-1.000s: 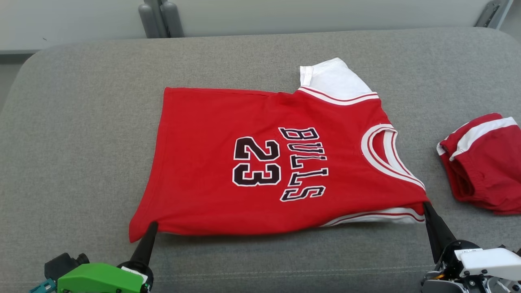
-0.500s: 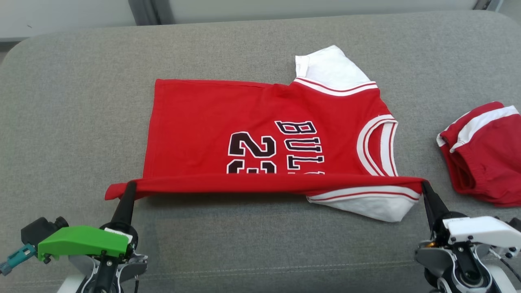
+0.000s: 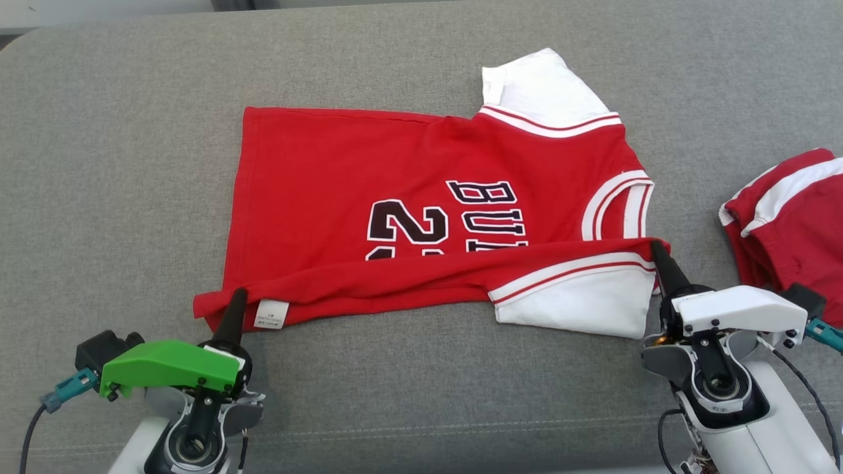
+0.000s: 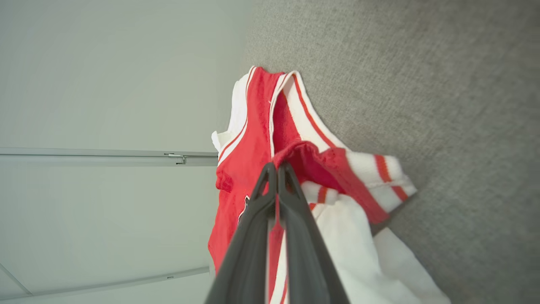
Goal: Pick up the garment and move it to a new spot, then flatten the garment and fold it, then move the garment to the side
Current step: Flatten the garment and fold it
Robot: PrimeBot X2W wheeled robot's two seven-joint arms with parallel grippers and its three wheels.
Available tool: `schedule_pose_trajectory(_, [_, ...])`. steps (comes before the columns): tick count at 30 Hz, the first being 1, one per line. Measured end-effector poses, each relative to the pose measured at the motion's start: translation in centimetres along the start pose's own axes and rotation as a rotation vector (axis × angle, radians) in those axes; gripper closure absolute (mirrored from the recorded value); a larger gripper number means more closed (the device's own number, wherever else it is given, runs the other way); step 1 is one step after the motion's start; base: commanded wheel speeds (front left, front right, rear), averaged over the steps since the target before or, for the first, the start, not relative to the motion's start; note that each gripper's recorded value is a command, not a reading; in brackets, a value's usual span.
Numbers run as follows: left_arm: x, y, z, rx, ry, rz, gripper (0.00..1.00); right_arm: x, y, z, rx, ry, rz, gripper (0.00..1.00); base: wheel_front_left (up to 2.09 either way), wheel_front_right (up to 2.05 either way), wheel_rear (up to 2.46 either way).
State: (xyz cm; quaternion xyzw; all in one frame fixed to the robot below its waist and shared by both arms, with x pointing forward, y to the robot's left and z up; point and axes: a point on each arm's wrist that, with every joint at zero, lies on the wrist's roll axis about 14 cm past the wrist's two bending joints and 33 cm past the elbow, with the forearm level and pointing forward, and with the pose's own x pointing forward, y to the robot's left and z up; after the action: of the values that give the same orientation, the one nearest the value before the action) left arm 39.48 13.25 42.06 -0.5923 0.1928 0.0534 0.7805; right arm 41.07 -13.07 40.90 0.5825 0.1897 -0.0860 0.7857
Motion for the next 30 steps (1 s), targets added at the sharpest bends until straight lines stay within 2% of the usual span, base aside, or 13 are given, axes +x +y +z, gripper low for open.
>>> schedule_pose_trajectory(1, [0.1, 0.2, -0.1, -0.002, 0.002, 0.007, 1.0, 0.0, -0.2, -0.1, -0.013, 0.004, -0.005, 0.6, 0.0, 0.0, 0.0])
schedule_pose_trajectory(2, [0.1, 0.3, -0.2, -0.004, 0.003, 0.01, 1.0, 0.0, -0.1, -0.3, -0.032, 0.009, -0.001, 0.6, 0.0, 0.0, 0.0])
schedule_pose_trajectory(3, [0.2, 0.4, -0.4, -0.007, 0.005, 0.014, 1.0, -0.1, 0.0, -0.4, -0.041, 0.014, 0.004, 0.45, 0.0, 0.0, 0.0])
schedule_pose_trajectory(4, [0.2, 0.5, -0.5, -0.009, 0.006, 0.017, 1.0, -0.1, 0.3, -0.7, -0.051, 0.02, 0.014, 0.17, 0.0, 0.0, 0.0])
schedule_pose_trajectory(5, [0.3, 0.6, -0.5, -0.01, 0.007, 0.021, 1.0, -0.1, 0.7, -0.9, -0.059, 0.026, 0.028, 0.0, 0.0, 0.0, 0.0])
schedule_pose_trajectory(11, [0.6, 0.4, -0.7, -0.013, 0.009, 0.008, 1.0, -1.0, 2.9, -2.0, -0.061, 0.061, 0.102, 0.0, 0.0, 0.0, 0.0])
schedule_pose_trajectory(19, [0.8, 0.3, -0.9, -0.017, 0.013, 0.0, 1.0, -3.3, 0.6, -2.1, -0.064, 0.069, 0.063, 0.0, 0.0, 0.0, 0.0])
schedule_pose_trajectory(26, [0.9, -0.2, -1.3, -0.021, 0.022, -0.026, 1.0, -4.9, -1.7, -0.4, -0.206, 0.058, 0.031, 0.0, 0.0, 0.0, 0.0])
schedule_pose_trajectory(30, [0.9, -0.1, -1.5, -0.023, 0.025, -0.025, 1.0, -5.6, -2.8, -1.1, -0.229, 0.083, 0.007, 0.0, 0.0, 0.0, 0.0])
